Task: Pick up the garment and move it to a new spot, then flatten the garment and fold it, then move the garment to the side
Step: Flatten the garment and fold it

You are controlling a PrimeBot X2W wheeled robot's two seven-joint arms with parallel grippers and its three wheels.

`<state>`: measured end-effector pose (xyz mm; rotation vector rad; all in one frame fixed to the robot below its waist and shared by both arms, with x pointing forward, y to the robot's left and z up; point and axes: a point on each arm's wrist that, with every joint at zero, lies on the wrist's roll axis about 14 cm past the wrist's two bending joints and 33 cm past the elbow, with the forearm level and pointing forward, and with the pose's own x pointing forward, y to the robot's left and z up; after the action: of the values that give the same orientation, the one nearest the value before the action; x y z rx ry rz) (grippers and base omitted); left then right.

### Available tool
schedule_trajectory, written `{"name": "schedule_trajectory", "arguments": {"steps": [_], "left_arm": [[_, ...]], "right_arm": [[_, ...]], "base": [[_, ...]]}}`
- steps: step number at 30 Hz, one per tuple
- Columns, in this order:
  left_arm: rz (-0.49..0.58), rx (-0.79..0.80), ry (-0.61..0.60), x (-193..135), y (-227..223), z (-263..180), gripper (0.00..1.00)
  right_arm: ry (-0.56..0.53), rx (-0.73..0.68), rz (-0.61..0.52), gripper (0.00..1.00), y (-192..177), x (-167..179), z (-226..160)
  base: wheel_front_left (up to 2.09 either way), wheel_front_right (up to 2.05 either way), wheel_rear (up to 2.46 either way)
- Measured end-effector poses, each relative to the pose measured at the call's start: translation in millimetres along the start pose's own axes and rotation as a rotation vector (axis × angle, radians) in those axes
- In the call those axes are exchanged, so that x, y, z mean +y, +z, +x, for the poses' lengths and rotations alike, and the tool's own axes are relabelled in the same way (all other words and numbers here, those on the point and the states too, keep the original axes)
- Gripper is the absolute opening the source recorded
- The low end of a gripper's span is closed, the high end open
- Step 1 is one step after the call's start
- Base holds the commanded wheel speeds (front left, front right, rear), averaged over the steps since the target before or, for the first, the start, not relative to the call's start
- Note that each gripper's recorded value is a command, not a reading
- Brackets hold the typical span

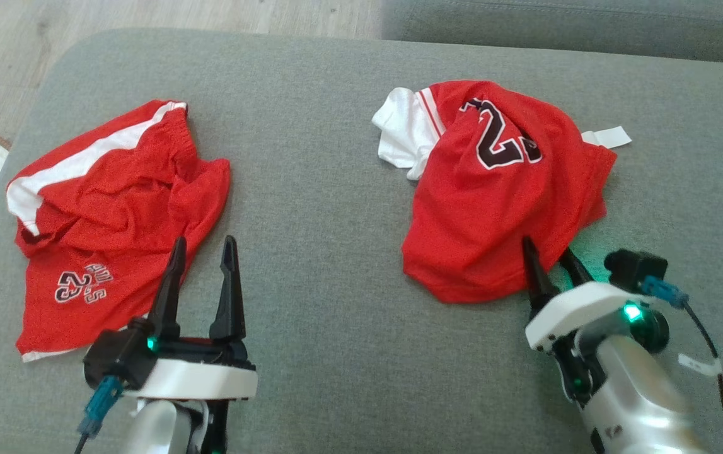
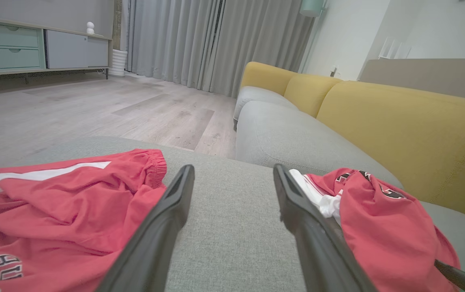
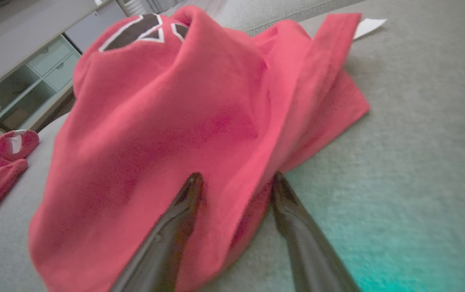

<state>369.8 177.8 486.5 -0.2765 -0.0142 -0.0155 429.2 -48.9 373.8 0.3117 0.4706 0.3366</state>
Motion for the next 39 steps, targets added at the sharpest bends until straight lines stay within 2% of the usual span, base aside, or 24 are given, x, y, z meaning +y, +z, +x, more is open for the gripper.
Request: {"name": "schedule_trajectory", "arguments": {"steps": [9,16,20,23,27,28,33,36,39], "left_arm": [[-0.002,-0.019,-0.007,-2,6,0,1.0],[-0.006,-0.065,-0.032,-12,21,-5,1.0],[-0.016,-0.092,-0.035,-13,30,-10,1.0],[-0.028,-0.101,-0.026,-11,32,-15,1.0],[-0.036,-0.107,-0.012,-8,33,-22,1.0],[-0.036,-0.107,-0.012,-8,33,-22,1.0],[-0.044,-0.118,0.001,-6,36,-31,1.0],[-0.046,-0.121,0.018,-2,36,-36,1.0],[-0.049,-0.117,0.036,3,34,-39,1.0]], "right_arm": [[-0.013,-0.154,0.021,0.0,45,-2,3],[0.03,-0.553,-0.051,0.0,183,17,-21],[0.107,-0.615,-0.128,0.0,207,50,-32],[0.218,-0.629,-0.186,0.0,222,93,-34],[0.408,-0.73,-0.233,0.0,271,167,-49],[0.408,-0.73,-0.233,0.0,271,167,-49],[0.588,-0.87,-0.283,0.0,333,240,-87],[0.584,-0.937,-0.301,0.0,362,249,-101],[0.472,-0.966,-0.315,0.0,381,221,-97]], "base": [[0.0,0.0,0.0],[0.0,0.0,0.0],[0.0,0.0,0.0],[0.0,0.0,0.0],[0.0,0.0,0.0],[0.0,0.0,0.0],[0.0,0.0,0.0],[0.0,0.0,0.0],[0.0,0.0,0.0]]}}
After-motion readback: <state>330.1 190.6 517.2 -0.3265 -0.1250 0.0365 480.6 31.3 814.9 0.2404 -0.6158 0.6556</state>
